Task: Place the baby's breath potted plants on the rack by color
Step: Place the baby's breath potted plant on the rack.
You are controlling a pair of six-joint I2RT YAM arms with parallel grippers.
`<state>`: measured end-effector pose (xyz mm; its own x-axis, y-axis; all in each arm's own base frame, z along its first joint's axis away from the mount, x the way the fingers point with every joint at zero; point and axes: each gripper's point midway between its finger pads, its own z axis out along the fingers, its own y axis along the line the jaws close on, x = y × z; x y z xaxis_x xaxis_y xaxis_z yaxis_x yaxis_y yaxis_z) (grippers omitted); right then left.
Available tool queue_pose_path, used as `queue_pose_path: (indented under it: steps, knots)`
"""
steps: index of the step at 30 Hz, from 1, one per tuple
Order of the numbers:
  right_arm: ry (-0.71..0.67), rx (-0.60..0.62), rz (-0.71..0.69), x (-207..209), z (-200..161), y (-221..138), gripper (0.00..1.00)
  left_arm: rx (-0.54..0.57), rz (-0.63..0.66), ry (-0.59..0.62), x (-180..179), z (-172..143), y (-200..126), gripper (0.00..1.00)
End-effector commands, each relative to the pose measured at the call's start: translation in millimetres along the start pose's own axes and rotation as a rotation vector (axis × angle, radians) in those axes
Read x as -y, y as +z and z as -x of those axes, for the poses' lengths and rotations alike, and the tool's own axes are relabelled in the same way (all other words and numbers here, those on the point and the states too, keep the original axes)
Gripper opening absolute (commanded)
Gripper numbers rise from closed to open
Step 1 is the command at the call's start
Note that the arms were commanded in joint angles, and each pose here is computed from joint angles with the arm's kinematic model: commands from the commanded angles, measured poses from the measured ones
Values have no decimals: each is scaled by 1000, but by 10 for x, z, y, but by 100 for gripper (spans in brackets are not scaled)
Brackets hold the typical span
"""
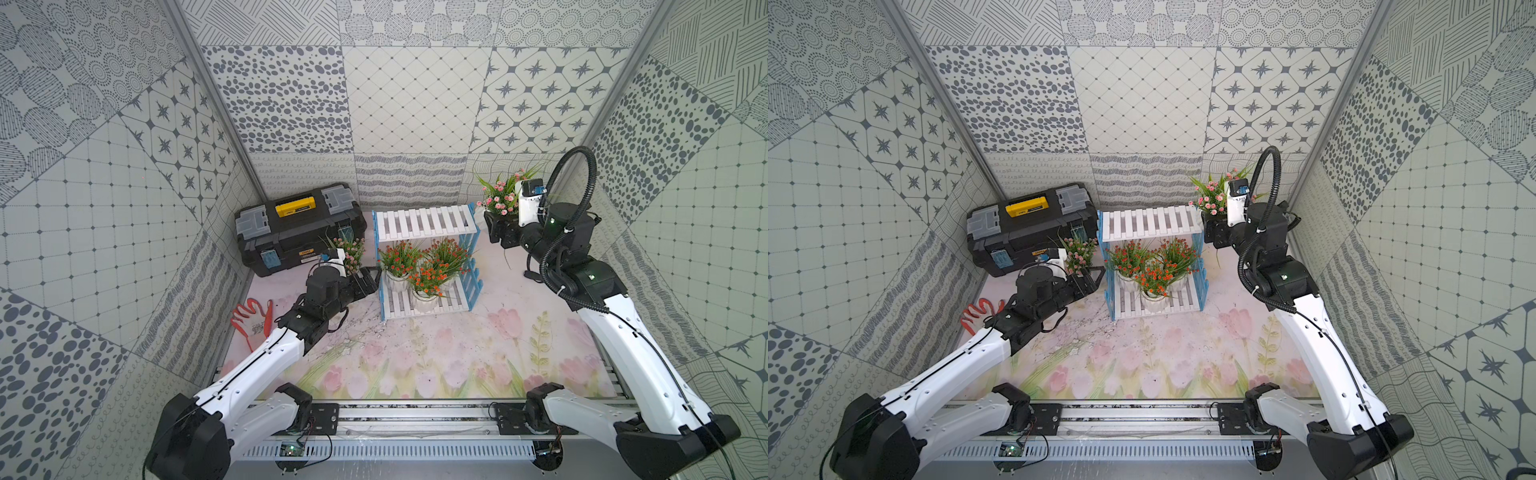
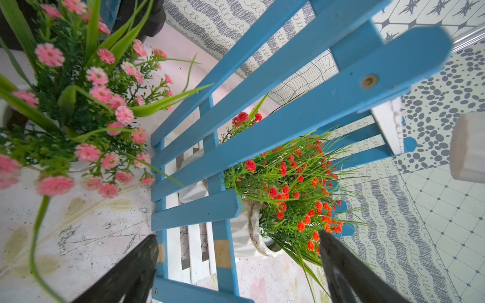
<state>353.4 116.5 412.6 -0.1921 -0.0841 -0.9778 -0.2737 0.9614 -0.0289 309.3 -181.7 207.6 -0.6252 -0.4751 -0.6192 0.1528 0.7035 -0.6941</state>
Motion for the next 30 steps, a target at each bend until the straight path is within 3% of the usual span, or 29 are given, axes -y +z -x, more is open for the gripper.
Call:
queue_pose_path:
  steps: [1, 17, 30]
  knots:
    - [-10, 215, 27, -116, 616, -167, 71, 25, -43, 16, 103, 58, -6, 96]
    - [-63, 204, 128, -602, 638, 216, 72, 35, -55, 16, 119, 49, -60, 96]
    - [-89, 175, 109, -650, 550, 522, 73, 45, -63, 17, 120, 35, -125, 96]
